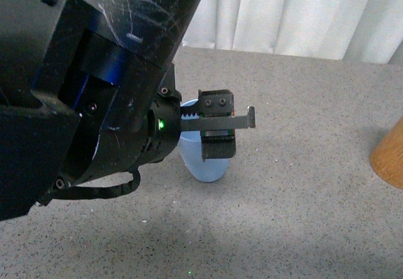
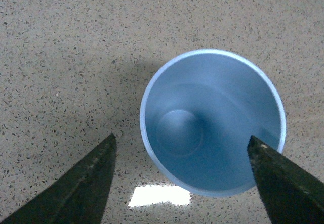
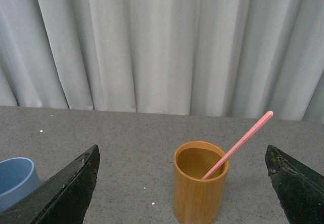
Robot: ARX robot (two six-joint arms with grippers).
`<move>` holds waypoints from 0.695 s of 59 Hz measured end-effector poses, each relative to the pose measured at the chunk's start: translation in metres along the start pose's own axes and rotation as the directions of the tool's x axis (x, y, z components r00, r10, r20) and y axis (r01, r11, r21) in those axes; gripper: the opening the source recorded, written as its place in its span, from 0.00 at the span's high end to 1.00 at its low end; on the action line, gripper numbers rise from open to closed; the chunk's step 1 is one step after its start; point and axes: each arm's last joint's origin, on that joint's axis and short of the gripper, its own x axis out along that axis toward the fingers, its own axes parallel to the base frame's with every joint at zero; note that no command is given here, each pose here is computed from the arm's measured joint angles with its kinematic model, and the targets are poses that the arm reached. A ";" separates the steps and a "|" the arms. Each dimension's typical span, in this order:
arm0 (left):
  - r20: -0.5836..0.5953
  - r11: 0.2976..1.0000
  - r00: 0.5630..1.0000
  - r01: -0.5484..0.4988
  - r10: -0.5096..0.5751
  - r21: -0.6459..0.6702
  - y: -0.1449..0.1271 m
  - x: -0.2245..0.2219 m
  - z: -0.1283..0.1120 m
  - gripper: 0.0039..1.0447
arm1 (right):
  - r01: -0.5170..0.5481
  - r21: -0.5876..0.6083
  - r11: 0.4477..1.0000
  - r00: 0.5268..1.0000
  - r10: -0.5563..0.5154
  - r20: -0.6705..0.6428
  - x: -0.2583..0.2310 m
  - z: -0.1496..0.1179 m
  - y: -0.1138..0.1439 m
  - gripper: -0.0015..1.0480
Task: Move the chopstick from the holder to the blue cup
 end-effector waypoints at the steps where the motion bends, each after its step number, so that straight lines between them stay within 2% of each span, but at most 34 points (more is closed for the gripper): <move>1: 0.000 1.000 1.000 0.001 -0.001 -0.004 0.000 0.000 0.001 0.23 | 0.000 0.000 1.000 1.000 0.000 0.000 0.000 0.000 0.000 0.09; 6: 0.013 1.000 1.000 -0.001 0.002 -0.030 0.004 -0.002 0.007 0.09 | 0.000 0.000 1.000 1.000 0.000 0.000 0.000 0.000 0.000 0.09; 9: 0.016 0.999 1.000 -0.005 0.005 -0.040 0.007 -0.003 0.009 0.04 | 0.000 0.000 1.000 1.000 0.000 0.000 0.000 0.000 0.000 0.09; 21: 0.021 0.994 1.000 -0.014 0.017 -0.107 0.021 -0.006 0.018 0.06 | 0.000 0.000 1.000 1.000 0.000 0.000 0.000 0.000 0.000 0.09; 29: 0.032 0.985 0.999 -0.025 0.031 -0.170 0.042 -0.016 0.026 0.06 | 0.000 0.000 1.000 1.000 0.000 0.000 0.000 0.000 0.000 0.09; 30: 0.049 0.987 0.998 -0.037 0.045 -0.159 0.045 -0.016 0.026 0.07 | 0.000 0.000 1.000 1.000 0.000 0.000 0.000 0.000 0.000 0.09; 32: 0.155 0.987 0.984 -0.067 0.089 -0.145 0.053 -0.015 0.024 0.12 | 0.000 0.000 1.000 1.000 0.000 0.000 0.000 0.000 0.000 0.09; 34: 0.306 0.990 0.944 -0.101 0.127 -0.098 0.065 -0.018 0.022 0.19 | 0.000 0.000 1.000 1.000 0.000 0.000 0.000 0.000 0.000 0.09; 37: 0.406 0.992 0.906 -0.113 0.123 -0.049 0.082 -0.026 0.015 0.26 | -0.003 0.000 1.000 1.000 0.003 0.000 0.000 0.000 0.000 0.09; 41: 0.553 0.991 0.827 -0.135 0.107 0.010 0.111 -0.052 0.011 0.38 | 0.001 0.000 1.000 1.000 -0.001 0.000 0.000 0.000 0.000 0.09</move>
